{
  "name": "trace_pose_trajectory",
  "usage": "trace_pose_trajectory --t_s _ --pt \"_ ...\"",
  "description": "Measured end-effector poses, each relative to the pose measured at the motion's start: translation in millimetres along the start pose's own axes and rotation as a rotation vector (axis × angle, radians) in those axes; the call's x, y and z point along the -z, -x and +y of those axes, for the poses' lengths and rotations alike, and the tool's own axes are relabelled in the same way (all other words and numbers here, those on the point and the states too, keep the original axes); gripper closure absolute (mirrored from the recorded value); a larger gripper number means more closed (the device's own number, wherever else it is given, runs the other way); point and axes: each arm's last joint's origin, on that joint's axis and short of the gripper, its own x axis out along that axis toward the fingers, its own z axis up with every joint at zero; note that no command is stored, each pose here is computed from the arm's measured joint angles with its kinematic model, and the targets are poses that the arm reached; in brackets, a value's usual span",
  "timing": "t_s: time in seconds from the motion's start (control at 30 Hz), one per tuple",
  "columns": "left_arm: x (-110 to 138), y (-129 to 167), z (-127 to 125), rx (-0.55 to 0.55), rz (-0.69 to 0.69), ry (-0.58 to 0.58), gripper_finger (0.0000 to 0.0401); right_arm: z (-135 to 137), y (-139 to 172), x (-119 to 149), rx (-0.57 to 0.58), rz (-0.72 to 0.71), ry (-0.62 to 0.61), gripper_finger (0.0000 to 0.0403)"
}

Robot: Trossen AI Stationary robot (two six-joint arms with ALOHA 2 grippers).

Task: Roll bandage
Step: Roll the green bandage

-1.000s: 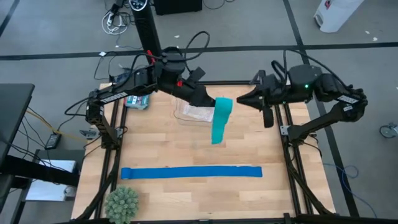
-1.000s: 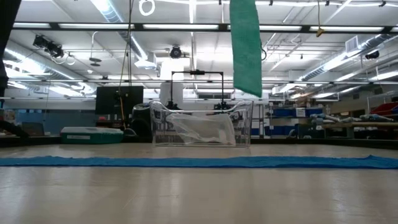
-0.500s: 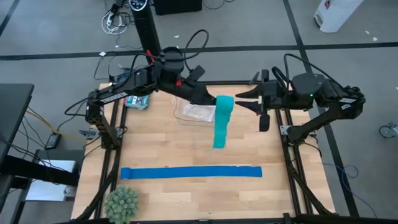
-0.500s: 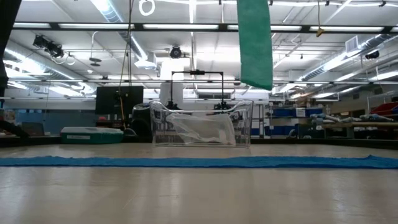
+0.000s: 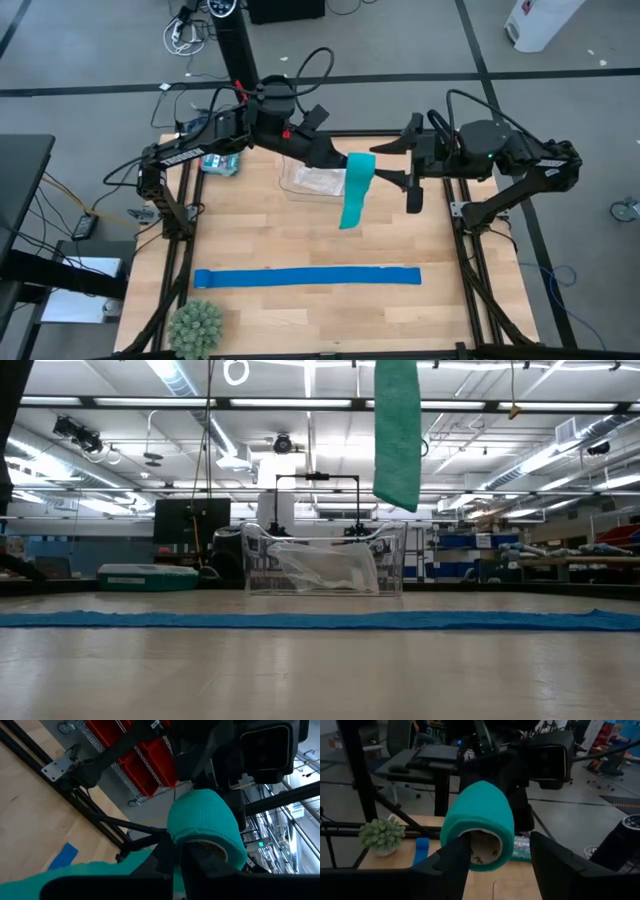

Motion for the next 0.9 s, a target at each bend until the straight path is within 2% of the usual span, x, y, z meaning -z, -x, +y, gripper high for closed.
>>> trace_pose_trajectory --t_s 0.13,0.23,0.37,0.5,0.53,0.6,0.8,0.9 --pt "0 1 -1 0.004 0.002 0.013 0.0378 2 -6 -2 0.002 -0.022 -0.002 0.0216" --pt "0 1 -1 0.004 -0.001 0.014 0.0378 2 -7 -2 0.001 -0.026 -0.004 0.0242" --pt "-1 1 -2 0.012 -0.016 -0.021 0.0373 2 -7 -2 0.003 -0.029 -0.006 0.0301" --pt "-3 -1 -3 0.03 -0.039 -0.136 0.0356 2 -7 -2 0.005 -0.029 -0.016 0.0382" --pt "-4 -1 -4 0.04 -0.05 -0.178 0.035 2 -7 -3 0.0 -0.036 -0.018 0.0391" --pt "-5 -1 -6 0.05 -0.063 -0.244 0.0335 2 -7 -4 -0.01 -0.039 -0.032 0.039" --pt "-5 1 -7 0.049 -0.074 -0.307 0.0292 3 -6 -3 -0.035 -0.034 -0.057 0.04" --pt "-5 7 -11 0.053 -0.088 -0.351 0.0283 2 -3 -4 -0.04 -0.041 -0.096 0.04"
